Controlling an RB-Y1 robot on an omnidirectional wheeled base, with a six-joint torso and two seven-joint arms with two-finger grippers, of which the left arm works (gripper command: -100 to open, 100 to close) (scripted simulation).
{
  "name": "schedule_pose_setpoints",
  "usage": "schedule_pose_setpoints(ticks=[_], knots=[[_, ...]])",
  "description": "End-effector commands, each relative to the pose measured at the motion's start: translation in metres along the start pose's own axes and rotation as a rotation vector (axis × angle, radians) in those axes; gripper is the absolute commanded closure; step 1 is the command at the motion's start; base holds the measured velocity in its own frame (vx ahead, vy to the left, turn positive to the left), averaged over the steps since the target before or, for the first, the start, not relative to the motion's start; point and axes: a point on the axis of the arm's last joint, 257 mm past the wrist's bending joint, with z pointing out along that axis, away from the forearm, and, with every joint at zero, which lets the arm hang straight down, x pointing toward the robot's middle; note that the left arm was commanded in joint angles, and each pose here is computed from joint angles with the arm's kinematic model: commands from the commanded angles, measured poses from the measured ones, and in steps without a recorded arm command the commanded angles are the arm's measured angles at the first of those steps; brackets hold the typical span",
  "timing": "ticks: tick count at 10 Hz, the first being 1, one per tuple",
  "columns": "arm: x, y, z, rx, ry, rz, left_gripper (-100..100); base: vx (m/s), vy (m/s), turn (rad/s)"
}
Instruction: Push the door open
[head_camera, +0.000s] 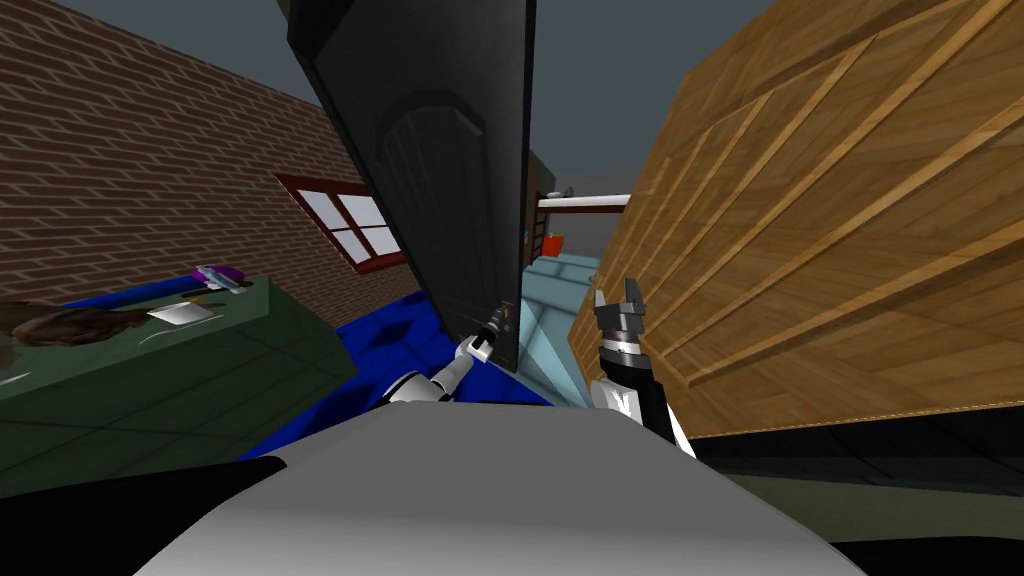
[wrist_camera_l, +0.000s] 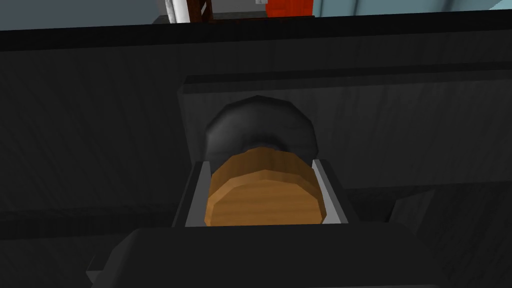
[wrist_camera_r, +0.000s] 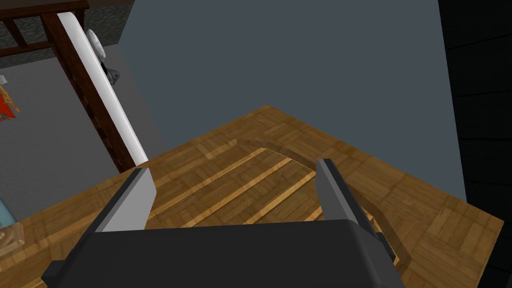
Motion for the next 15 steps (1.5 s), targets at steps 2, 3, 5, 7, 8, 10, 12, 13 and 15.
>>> schedule_pose_setpoints(ticks=[2, 3, 5, 7, 8, 10, 12, 13, 15], knots=[[-0.021, -0.009, 0.0011, 0.016, -0.032, 0.016, 100, 0.124, -0.094, 0.017], [-0.021, -0.009, 0.0011, 0.016, -0.032, 0.016, 100, 0.041, -0.014, -0.011], [-0.039, -0.01, -0.0008, 0.017, -0.072, 0.027, 100, 0.099, -0.071, 0.074], [-0.037, -0.009, -0.0004, 0.008, -0.069, 0.023, -100, 0.044, -0.077, 0.079], [-0.037, -0.009, -0.0004, 0.008, -0.069, 0.023, -100, -0.155, 0.043, -0.021], [-0.033, -0.007, -0.0006, 0.006, -0.063, 0.019, -100, -0.167, 0.059, -0.004], [-0.027, -0.006, -0.0004, 0.005, -0.056, 0.01, -100, -0.21, 0.059, 0.002], [-0.023, -0.006, -0.0001, 0.004, -0.051, 0.004, -100, -0.212, 0.022, 0.005], [-0.013, -0.005, 0.0009, 0.004, -0.04, -0.011, -100, -0.189, 0.043, 0.002]])
